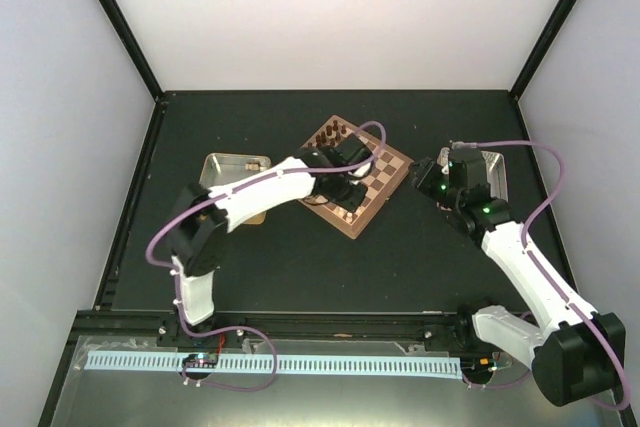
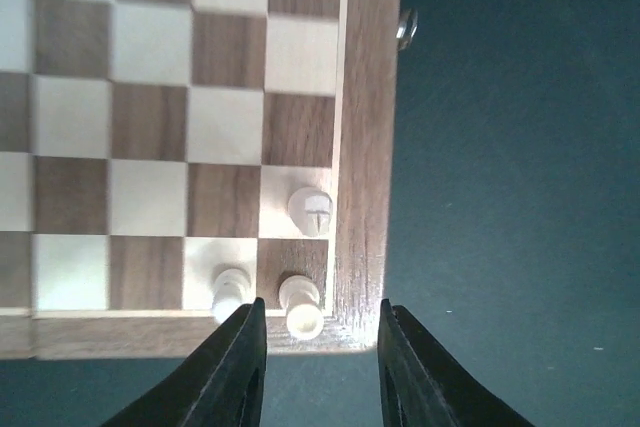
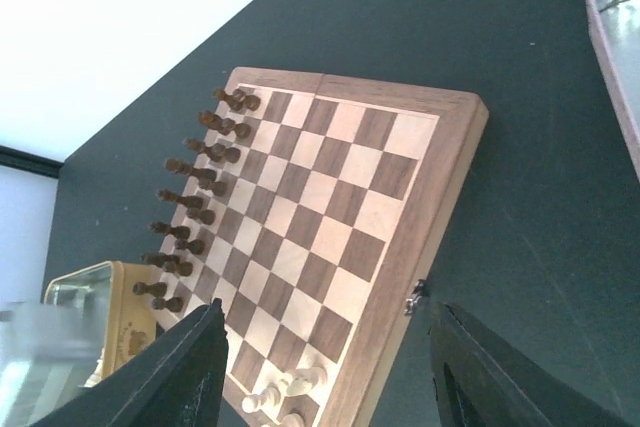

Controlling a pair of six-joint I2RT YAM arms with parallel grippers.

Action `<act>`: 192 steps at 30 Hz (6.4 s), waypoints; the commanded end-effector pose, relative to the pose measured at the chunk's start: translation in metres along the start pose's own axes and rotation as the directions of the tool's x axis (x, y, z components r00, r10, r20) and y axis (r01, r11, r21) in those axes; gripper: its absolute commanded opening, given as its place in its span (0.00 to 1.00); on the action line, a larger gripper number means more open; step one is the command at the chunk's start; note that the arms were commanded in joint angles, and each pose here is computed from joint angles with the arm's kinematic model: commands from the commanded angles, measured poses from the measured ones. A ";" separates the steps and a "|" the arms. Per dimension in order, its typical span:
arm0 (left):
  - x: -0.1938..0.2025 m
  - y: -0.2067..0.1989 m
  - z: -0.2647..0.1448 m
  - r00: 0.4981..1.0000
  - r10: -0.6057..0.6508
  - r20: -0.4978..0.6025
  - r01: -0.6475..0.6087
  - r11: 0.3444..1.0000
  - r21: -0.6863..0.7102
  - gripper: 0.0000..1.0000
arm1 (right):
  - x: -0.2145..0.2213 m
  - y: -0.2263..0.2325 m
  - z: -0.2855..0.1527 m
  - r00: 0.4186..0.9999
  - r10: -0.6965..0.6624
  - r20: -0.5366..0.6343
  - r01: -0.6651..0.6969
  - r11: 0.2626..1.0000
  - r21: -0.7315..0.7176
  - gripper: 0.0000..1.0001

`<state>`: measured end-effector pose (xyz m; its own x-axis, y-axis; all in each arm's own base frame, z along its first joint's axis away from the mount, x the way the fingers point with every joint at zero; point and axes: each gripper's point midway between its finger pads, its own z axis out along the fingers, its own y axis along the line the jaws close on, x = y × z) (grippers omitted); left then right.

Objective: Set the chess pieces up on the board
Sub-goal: Place the chess piece on the chessboard, then pick up the chess piece from the storage box, then place the chess piece on the chessboard, then adjust the chessboard at the center of the board.

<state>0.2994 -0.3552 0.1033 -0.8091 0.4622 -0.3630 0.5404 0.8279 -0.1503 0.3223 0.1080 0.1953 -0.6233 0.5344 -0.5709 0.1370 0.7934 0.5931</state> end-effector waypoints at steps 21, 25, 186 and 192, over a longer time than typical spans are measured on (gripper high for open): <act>0.067 0.254 -0.063 0.765 -0.599 0.238 0.641 0.745 -0.185 0.24 | 0.016 0.024 0.059 0.987 -0.057 -0.151 0.043 0.995 -0.095 0.44; 0.060 0.267 -0.043 0.765 -0.616 0.191 0.644 0.742 -0.185 0.23 | 0.010 0.016 0.069 0.989 -0.055 -0.139 0.051 0.998 -0.028 0.40; 0.127 0.303 -0.059 0.600 -0.785 0.152 0.800 0.593 -0.096 0.48 | 0.064 -0.081 0.174 0.799 -0.044 -0.600 0.205 0.957 0.203 0.55; 0.124 0.307 -0.057 0.610 -0.776 0.161 0.792 0.602 -0.101 0.40 | 0.071 -0.075 0.159 0.823 -0.040 -0.567 0.185 0.962 0.201 0.48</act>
<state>0.3439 -0.0271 0.0675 -0.8771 -0.4178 -0.2369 -0.3509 0.8942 -0.2779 0.4136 0.1337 0.0292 -0.9491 0.2237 -0.2217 0.1265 0.9154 0.3821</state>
